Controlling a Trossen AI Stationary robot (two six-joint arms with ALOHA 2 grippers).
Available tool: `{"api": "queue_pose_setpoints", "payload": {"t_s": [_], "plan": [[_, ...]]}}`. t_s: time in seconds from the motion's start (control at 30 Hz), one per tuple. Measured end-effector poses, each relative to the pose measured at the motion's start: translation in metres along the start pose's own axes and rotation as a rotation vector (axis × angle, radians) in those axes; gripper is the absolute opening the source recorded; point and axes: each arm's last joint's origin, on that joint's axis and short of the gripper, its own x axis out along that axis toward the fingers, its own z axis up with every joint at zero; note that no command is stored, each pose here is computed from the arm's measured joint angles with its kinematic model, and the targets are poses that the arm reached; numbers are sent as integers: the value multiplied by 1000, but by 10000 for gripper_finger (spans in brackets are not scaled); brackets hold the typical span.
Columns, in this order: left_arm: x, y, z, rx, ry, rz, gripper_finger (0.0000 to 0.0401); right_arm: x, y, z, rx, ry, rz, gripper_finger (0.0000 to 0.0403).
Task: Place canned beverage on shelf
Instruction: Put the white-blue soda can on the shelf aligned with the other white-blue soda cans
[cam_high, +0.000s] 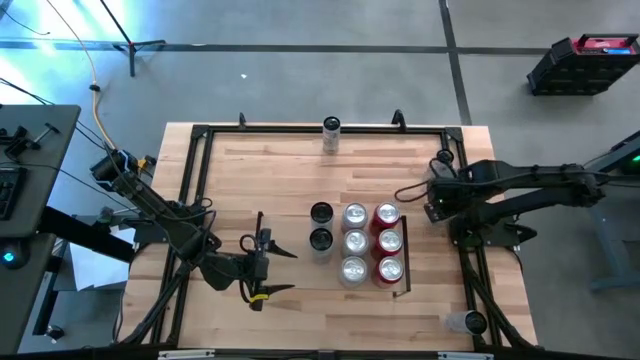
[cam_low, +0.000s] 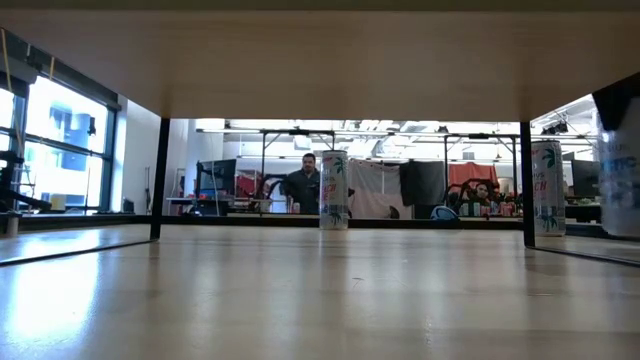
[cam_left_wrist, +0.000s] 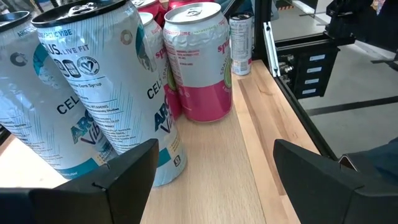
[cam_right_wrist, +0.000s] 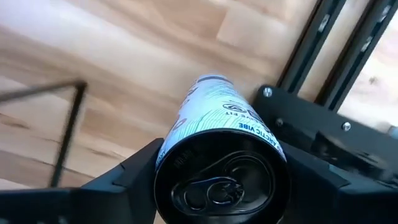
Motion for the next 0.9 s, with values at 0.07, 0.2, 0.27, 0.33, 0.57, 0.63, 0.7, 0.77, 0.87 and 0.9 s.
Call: {"api": "queue_pose_setpoints", "payload": {"t_s": [0.07, 0.2, 0.27, 0.33, 0.57, 0.63, 0.7, 0.77, 0.87, 0.9], "plan": [[0, 0, 0, 0, 0, 0, 307, -10, -1, 1, 17, -35, 9, 247], [0, 0, 0, 0, 0, 0, 307, -36, -2, 5, 32, -123, 58, 247], [0, 0, 0, 0, 0, 0, 307, -52, -2, 8, 50, -200, 104, 247], [0, 0, 0, 0, 0, 0, 307, -69, -3, 11, 70, -278, 139, 247], [0, 0, 0, 0, 0, 0, 307, -122, 8, 25, 92, -518, 213, 247], [0, 0, 0, 0, 0, 0, 307, -135, 19, 32, 59, -570, 238, 247], [0, 0, 0, 0, 0, 0, 307, -148, 33, 39, 8, -622, 264, 247], [0, 0, 0, 0, 0, 0, 307, -161, 47, 47, -42, -681, 288, 247], [0, 0, 0, 0, 0, 0, 307, -178, 70, 57, -121, -749, 326, 247], [0, 0, 0, 0, 0, 0, 307, -183, 78, 60, -148, -768, 334, 247]]}}
